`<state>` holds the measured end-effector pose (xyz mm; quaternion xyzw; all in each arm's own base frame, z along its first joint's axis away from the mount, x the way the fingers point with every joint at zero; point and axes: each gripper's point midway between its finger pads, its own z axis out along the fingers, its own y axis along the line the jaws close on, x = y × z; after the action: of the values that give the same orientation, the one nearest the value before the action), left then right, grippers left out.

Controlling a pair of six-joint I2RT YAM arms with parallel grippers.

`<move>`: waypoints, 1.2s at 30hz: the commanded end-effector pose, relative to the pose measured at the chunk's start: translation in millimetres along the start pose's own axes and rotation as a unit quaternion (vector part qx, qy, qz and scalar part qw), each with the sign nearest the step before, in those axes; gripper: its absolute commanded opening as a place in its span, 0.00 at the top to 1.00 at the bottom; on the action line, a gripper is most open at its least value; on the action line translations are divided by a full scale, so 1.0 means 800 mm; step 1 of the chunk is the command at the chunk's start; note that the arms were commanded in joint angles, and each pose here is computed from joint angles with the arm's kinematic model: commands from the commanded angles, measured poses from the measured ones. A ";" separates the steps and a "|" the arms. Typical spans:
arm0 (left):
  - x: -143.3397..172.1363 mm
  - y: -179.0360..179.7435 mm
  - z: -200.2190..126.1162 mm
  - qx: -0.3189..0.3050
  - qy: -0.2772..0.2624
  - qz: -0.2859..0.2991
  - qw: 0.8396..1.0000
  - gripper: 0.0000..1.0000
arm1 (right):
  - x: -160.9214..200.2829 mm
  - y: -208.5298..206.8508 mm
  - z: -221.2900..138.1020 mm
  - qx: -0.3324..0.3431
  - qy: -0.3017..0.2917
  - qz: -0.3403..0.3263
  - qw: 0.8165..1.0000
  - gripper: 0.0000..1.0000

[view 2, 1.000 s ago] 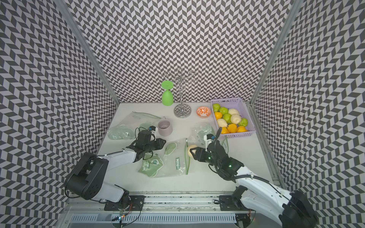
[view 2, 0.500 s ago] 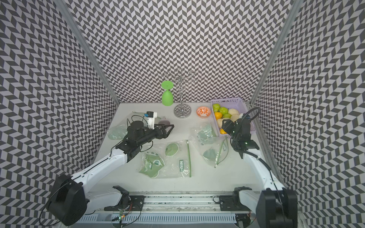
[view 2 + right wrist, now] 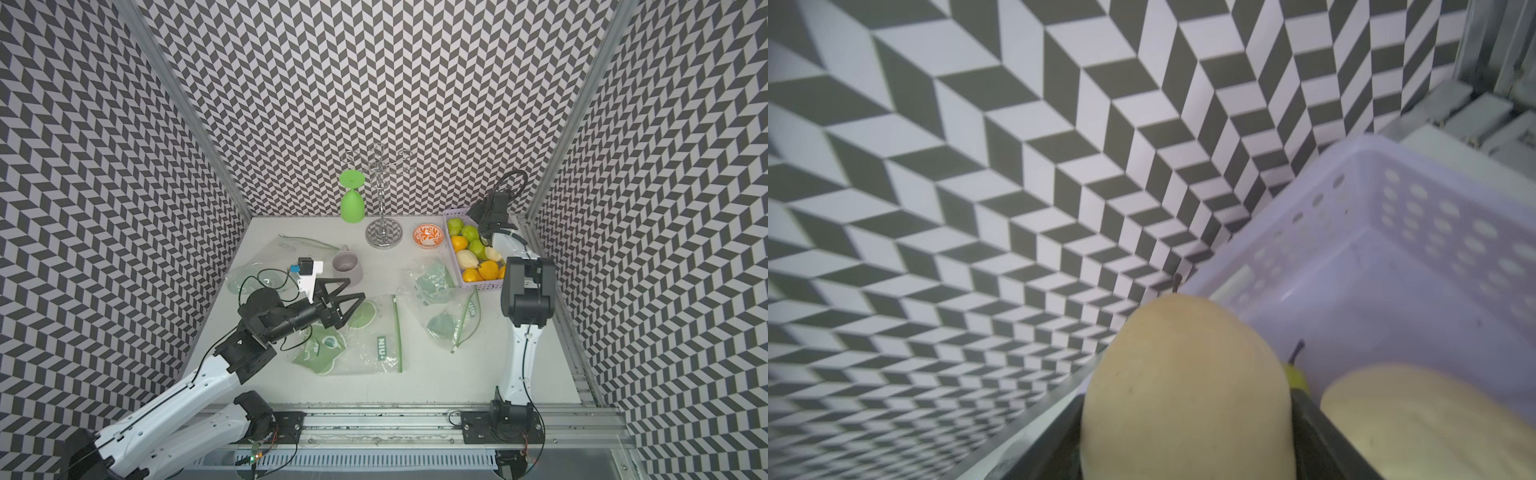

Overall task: Open the zip-top bag and take out the pear
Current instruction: Place the pear in the basket, then reset both arms

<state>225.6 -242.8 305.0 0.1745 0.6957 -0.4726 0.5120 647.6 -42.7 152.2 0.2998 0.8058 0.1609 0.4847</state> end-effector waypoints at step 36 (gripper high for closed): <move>-0.029 0.276 -0.198 -0.424 -0.228 0.101 0.871 0.00 | 0.144 -0.083 -0.441 -0.073 -0.257 -0.219 0.939 0.01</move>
<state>306.0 -3.3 195.1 -0.1135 0.7242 -0.1246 0.6686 275.1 -6.5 178.7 0.1282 0.7333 0.0565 0.6653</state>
